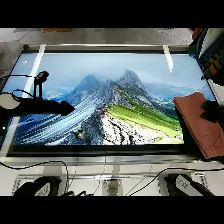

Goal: Fold the clothes and pants, and hang the long-sleeved shirts on hangers.

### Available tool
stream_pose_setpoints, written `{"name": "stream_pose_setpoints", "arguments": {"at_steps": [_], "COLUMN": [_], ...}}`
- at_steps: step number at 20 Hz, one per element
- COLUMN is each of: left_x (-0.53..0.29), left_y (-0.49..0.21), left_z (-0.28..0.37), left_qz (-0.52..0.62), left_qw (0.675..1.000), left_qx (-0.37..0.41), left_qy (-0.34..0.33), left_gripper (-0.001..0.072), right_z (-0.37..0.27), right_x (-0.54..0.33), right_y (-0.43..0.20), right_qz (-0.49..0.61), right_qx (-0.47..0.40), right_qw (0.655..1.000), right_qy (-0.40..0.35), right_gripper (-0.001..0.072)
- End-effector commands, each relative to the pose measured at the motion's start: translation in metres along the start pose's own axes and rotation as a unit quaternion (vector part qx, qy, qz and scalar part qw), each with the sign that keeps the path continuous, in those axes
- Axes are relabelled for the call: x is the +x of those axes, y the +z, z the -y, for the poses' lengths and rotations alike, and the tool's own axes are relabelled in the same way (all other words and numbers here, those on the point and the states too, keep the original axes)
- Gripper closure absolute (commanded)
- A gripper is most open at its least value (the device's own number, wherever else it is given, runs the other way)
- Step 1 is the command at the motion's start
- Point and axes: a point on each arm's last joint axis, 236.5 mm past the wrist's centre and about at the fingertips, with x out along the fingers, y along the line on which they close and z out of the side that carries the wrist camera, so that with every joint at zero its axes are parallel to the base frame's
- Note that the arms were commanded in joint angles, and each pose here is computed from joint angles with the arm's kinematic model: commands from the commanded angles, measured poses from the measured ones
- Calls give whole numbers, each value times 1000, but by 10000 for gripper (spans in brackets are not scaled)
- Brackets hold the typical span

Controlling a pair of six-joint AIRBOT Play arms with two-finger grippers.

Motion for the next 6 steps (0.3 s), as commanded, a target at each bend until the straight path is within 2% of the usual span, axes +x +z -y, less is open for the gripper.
{"name": "stream_pose_setpoints", "arguments": {"at_steps": [1,3,6], "left_x": [0,0,0], "left_y": [0,0,0], "left_z": [0,0,0], "left_qz": [0,0,0], "left_qw": [1000,1000,1000], "left_qx": [0,0,0], "left_qy": [0,0,0], "left_gripper": [147,146,147], "right_z": [-91,-130,-167], "right_x": [2,1,-2], "right_y": [-20,-28,-25], "right_qz": [21,54,116], "right_qx": [-220,-300,-323], "right_qw": [975,952,939], "right_qy": [12,0,-18], "right_gripper": [694,694,694]}}
